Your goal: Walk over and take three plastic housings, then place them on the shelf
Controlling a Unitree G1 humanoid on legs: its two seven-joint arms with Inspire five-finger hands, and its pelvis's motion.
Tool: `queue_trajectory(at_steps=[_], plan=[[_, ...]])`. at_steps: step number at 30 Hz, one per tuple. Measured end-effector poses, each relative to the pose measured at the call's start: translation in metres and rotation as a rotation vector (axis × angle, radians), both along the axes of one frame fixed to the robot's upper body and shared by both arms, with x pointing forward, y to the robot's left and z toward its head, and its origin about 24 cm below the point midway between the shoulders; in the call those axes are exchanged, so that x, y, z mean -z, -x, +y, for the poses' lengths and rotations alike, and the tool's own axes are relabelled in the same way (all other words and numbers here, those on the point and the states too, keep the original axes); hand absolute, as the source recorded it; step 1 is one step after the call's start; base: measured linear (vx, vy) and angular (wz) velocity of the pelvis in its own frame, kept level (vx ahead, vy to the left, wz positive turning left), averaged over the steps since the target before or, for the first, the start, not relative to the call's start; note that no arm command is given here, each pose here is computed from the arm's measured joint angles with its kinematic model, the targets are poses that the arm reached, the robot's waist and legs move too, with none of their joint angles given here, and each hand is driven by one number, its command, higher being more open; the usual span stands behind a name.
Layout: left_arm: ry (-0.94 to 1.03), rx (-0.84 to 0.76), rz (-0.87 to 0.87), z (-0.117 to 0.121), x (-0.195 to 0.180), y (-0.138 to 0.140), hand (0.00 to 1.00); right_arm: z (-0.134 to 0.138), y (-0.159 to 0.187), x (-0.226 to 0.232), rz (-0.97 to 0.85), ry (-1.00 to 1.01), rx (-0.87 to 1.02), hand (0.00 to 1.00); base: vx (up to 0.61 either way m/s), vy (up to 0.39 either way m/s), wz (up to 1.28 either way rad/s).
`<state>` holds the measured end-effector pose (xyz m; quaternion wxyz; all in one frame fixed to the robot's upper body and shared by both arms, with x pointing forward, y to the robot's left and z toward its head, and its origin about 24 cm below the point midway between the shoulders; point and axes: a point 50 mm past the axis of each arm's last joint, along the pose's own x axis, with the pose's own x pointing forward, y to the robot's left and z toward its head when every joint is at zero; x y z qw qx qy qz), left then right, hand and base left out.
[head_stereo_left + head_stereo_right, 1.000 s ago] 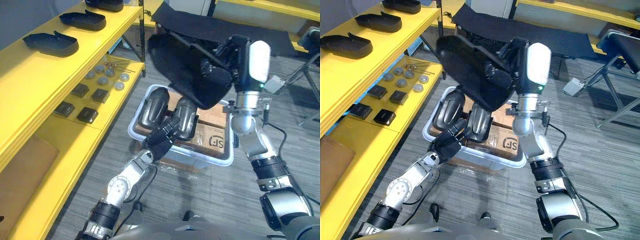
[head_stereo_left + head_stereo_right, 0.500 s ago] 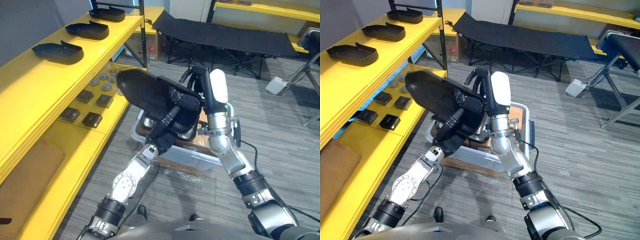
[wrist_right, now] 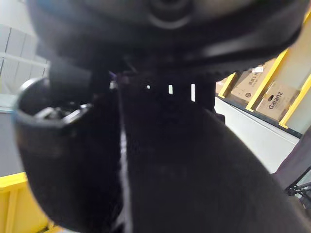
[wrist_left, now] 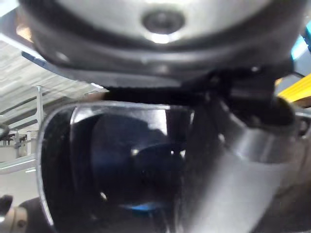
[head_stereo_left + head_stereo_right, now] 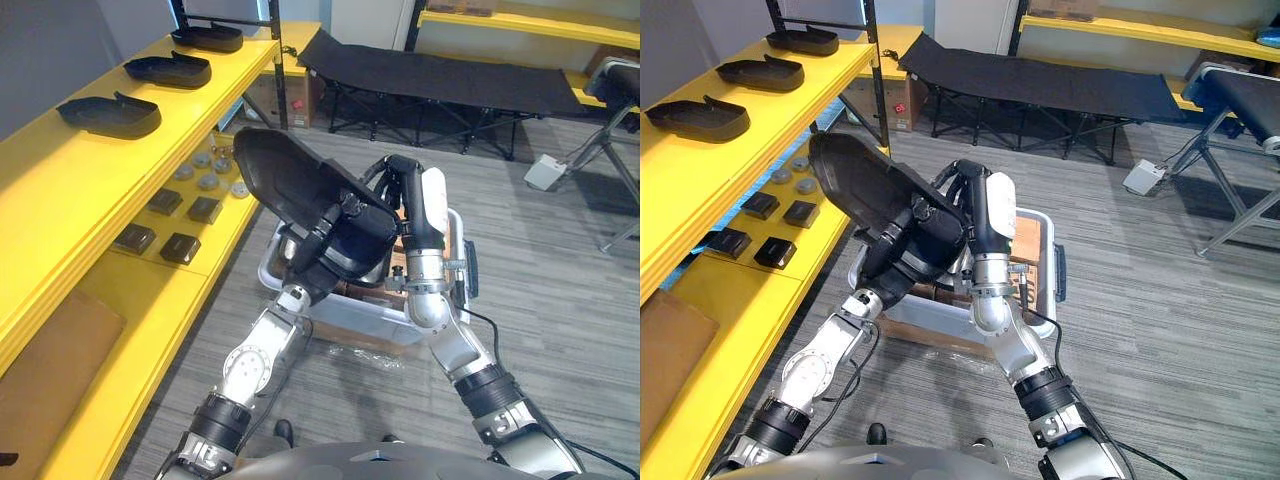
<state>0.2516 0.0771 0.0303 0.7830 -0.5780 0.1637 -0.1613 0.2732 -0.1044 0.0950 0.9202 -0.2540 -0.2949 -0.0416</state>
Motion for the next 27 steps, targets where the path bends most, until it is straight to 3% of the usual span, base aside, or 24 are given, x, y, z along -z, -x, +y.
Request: queue_trajectory(at_steps=[13,14,27], plan=[[-0.069,-0.016,-0.001,-0.003,0.009,0.005,0.0,0.003,0.012,0.016,0.06,-0.08,0.017,0.0,0.0,-0.002,0.0],[-0.076,-0.019,-0.006,-0.003,0.009,0.005,0.0,0.003,0.012,0.016,0.06,-0.08,0.017,1.0,0.0,0.0,0.0],[-0.475,-0.135,-0.153,0.007,0.0,0.001,0.0,0.008,0.028,0.039,0.178,-0.096,-0.032,1.0,0.0,0.001,0.0]])
